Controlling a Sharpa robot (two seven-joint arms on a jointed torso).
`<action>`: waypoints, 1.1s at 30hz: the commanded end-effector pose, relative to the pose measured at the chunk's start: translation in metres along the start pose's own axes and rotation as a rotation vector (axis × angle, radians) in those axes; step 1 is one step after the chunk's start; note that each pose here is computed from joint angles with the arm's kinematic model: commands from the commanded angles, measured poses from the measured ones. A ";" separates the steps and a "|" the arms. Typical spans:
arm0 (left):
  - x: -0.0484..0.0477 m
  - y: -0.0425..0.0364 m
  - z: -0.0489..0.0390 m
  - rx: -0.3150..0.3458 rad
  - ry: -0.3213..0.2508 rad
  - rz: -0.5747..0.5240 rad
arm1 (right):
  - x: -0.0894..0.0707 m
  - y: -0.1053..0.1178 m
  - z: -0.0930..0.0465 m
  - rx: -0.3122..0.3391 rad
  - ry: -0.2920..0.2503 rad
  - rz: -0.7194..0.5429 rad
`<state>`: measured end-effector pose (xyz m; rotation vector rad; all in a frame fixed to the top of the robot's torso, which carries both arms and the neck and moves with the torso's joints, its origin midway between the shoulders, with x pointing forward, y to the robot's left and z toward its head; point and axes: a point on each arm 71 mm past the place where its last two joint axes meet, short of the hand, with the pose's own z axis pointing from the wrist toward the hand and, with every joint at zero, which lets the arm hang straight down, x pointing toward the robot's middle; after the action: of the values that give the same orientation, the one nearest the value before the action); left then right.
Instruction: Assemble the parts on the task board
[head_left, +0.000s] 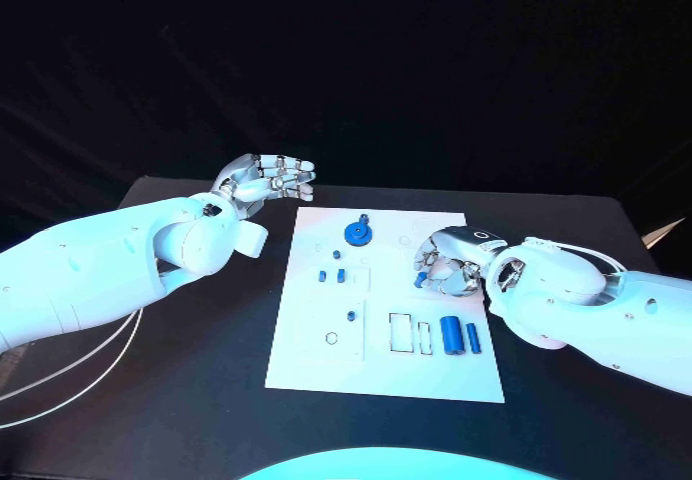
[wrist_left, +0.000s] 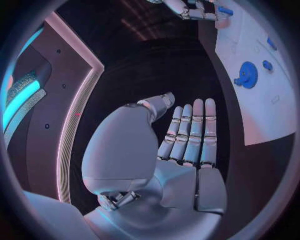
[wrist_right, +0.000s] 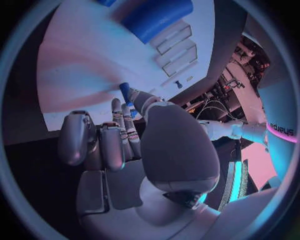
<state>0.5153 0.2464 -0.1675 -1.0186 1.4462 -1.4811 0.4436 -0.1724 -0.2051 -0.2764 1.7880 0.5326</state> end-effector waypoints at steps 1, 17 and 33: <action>0.0016 -0.0014 0.0004 0.008 0.011 -0.008 | 0.001 0.002 0.000 -0.005 0.009 -0.011; 0.0016 -0.0012 0.0004 0.006 0.014 -0.009 | 0.004 0.002 0.001 -0.002 0.024 -0.012; 0.0012 -0.0012 0.0001 0.005 0.013 -0.008 | 0.002 0.001 0.002 0.010 -0.029 -0.014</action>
<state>0.5153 0.2471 -0.1676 -1.0197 1.4472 -1.4795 0.4443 -0.1701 -0.2081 -0.2644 1.7828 0.5275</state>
